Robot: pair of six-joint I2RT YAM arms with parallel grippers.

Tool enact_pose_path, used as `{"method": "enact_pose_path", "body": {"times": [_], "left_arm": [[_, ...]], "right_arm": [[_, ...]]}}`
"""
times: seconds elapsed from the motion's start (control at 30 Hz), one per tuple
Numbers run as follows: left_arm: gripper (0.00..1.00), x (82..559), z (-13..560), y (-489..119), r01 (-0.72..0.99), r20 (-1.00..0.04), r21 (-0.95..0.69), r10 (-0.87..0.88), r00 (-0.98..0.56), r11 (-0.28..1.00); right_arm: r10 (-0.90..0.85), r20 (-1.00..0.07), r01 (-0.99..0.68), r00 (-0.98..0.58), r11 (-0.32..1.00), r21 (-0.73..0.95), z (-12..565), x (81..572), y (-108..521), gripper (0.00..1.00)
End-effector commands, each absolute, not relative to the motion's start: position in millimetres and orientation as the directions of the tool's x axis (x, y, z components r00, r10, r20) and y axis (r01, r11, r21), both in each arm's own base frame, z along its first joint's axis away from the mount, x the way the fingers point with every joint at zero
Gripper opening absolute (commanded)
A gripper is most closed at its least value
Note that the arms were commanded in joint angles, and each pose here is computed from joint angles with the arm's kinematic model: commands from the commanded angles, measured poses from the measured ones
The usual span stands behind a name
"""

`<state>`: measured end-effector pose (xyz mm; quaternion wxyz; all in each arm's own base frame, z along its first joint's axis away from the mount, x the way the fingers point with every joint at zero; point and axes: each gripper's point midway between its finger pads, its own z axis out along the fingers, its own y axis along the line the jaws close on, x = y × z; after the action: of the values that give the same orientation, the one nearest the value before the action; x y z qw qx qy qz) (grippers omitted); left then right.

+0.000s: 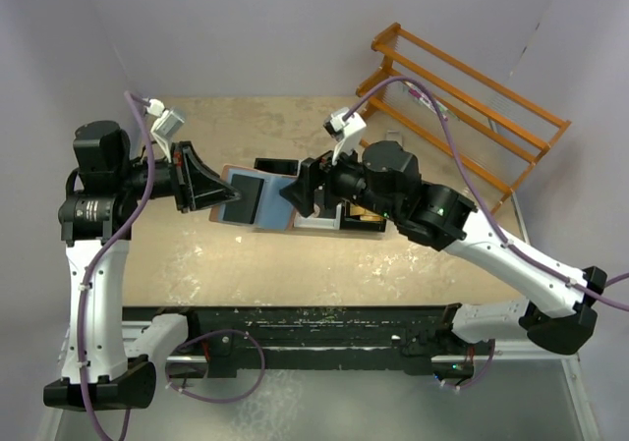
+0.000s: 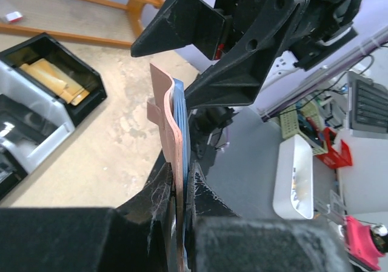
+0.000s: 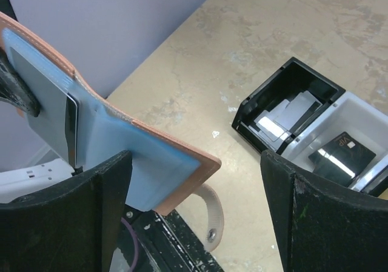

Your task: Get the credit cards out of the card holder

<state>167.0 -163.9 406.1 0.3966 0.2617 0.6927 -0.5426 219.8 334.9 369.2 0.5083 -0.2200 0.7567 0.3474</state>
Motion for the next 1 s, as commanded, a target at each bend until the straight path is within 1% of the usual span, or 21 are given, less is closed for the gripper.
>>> {"method": "enact_pose_path", "body": {"times": [0.0, 0.1, 0.17, 0.3, 0.4, 0.43, 0.47, 0.53, 0.6, 0.8, 0.93, 0.97], "left_arm": [[0.00, 146, 426, -169, 0.801, -0.809, -0.588, -0.056, -0.585, 0.115], [0.00, 152, 425, -169, 0.794, -0.805, -0.592, -0.066, -0.589, 0.136], [0.00, 160, 423, -168, 0.783, -0.801, -0.597, -0.082, -0.592, 0.175], [0.00, 177, 414, -165, 0.758, -0.799, -0.595, -0.099, -0.593, 0.269], [0.00, 190, 404, -160, 0.731, -0.800, -0.584, -0.102, -0.591, 0.353], [0.00, 193, 401, -158, 0.725, -0.804, -0.577, -0.102, -0.586, 0.377], [0.00, 196, 398, -156, 0.718, -0.807, -0.568, -0.102, -0.581, 0.401], [0.00, 200, 396, -154, 0.712, -0.814, -0.554, -0.103, -0.571, 0.431], [0.00, 201, 395, -153, 0.711, -0.818, -0.547, -0.100, -0.567, 0.442], [0.00, 200, 396, -153, 0.721, -0.826, -0.536, -0.095, -0.556, 0.439], [0.00, 198, 397, -155, 0.728, -0.822, -0.544, -0.093, -0.562, 0.418], [0.00, 197, 398, -156, 0.731, -0.822, -0.546, -0.092, -0.562, 0.410]], "right_arm": [[0.104, -0.943, -0.712, -0.316, 0.631, 0.308, 424, 213, 319, 0.87], [0.184, -0.935, -0.763, -0.303, 0.542, 0.354, 463, 193, 314, 0.86], [0.246, -0.924, -0.771, -0.293, 0.511, 0.381, 488, 185, 305, 0.84], [0.355, -0.884, -0.765, -0.305, 0.461, 0.449, 522, 174, 291, 0.75], [0.406, -0.847, -0.769, -0.344, 0.395, 0.502, 534, 166, 293, 0.68], [0.429, -0.840, -0.776, -0.333, 0.381, 0.503, 541, 167, 295, 0.67], [0.444, -0.832, -0.799, -0.332, 0.336, 0.499, 548, 163, 301, 0.65], [0.429, -0.819, -0.818, -0.381, 0.256, 0.515, 545, 156, 319, 0.62], [0.399, -0.813, -0.820, -0.424, 0.212, 0.531, 534, 156, 336, 0.59], [0.316, -0.800, -0.790, -0.510, 0.198, 0.581, 487, 168, 376, 0.53], [0.252, -0.787, -0.751, -0.563, 0.241, 0.614, 451, 178, 392, 0.44], [0.223, -0.784, -0.750, -0.580, 0.231, 0.620, 443, 174, 396, 0.43]]}}
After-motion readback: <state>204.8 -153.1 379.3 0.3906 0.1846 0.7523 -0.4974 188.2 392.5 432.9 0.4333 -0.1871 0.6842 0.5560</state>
